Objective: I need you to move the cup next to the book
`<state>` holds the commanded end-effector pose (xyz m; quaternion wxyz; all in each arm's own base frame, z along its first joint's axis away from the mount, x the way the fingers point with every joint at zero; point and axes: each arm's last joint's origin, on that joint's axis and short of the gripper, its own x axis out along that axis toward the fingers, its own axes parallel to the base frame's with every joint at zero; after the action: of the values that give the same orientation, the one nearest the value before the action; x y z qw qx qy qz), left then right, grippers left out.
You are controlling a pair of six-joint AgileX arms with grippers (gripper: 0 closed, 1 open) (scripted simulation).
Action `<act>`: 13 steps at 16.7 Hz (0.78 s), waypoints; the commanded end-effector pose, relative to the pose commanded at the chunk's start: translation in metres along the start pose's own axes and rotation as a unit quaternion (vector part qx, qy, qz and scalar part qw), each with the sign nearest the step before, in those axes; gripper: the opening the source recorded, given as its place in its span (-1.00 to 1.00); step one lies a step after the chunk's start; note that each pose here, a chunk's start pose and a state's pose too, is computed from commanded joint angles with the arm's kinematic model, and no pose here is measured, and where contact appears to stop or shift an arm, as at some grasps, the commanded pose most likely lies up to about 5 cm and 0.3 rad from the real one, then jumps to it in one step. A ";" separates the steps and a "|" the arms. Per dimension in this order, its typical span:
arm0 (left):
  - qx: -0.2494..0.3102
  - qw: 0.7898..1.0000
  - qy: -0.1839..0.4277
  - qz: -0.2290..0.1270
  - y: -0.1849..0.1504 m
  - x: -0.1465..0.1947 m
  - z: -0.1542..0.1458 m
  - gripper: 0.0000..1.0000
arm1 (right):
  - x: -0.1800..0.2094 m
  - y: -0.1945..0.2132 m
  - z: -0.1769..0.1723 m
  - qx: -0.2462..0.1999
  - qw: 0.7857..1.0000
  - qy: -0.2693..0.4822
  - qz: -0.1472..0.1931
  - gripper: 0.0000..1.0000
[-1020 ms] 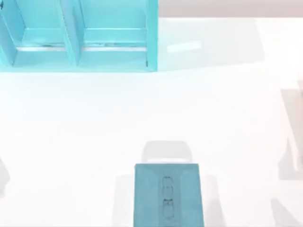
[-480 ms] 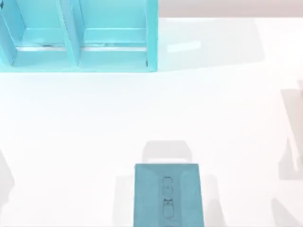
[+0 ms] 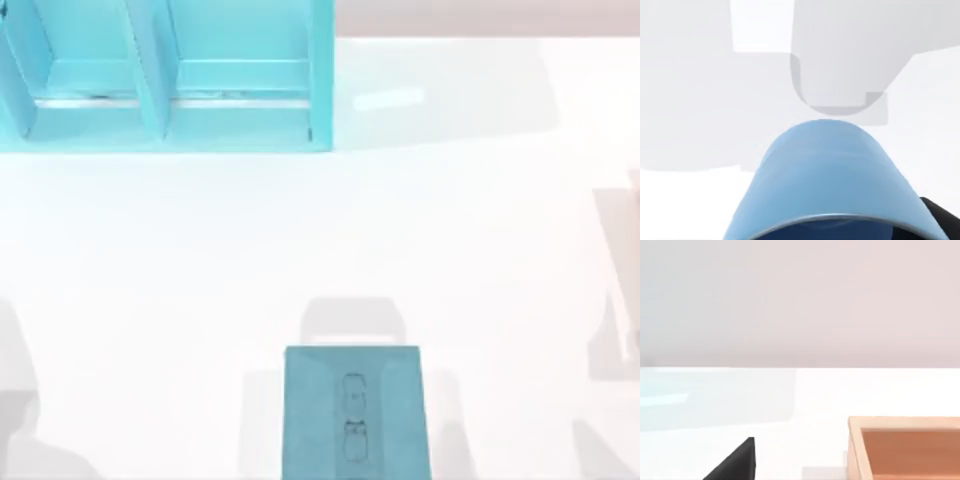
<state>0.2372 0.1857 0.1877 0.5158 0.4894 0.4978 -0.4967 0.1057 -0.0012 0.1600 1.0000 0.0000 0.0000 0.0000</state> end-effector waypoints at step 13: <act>-0.208 0.971 -0.032 -0.114 0.037 0.006 0.219 -1.00 | 0.000 0.000 0.000 0.000 1.000 0.000 0.000 1.00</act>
<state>0.2805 -0.0319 0.1879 0.5617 0.2955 0.6260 -0.4532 0.1057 -0.0012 0.1600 1.0000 0.0000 0.0000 0.0000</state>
